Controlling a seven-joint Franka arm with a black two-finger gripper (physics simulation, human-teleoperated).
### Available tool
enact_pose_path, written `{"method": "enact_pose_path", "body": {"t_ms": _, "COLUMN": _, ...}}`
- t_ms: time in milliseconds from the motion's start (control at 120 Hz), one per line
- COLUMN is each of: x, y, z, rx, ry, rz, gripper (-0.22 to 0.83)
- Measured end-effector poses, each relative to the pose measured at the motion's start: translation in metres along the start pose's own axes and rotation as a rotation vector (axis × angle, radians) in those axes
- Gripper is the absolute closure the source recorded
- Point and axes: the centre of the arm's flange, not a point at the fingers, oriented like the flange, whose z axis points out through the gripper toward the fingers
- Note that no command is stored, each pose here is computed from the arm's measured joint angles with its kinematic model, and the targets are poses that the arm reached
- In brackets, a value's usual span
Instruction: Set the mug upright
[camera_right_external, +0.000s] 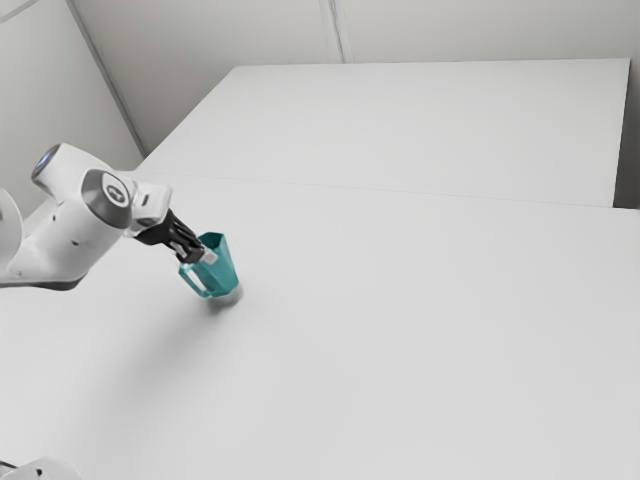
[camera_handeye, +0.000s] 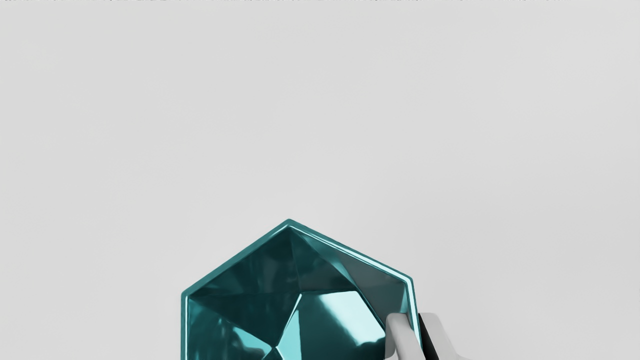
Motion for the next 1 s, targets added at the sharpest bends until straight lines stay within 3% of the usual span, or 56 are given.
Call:
{"method": "enact_pose_path", "body": {"t_ms": 750, "x": -0.007, "y": 0.016, "z": 0.025, "rx": 0.0, "ry": -0.007, "rz": 0.006, "gripper": 0.78}}
{"method": "enact_pose_path", "body": {"t_ms": 833, "x": -0.007, "y": 0.016, "z": 0.025, "rx": 0.003, "ry": -0.007, "rz": 0.004, "gripper": 0.7}}
{"method": "enact_pose_path", "body": {"t_ms": 1000, "x": 0.001, "y": 0.023, "z": 0.029, "rx": 0.003, "ry": -0.003, "rz": 0.02, "gripper": 0.38}}
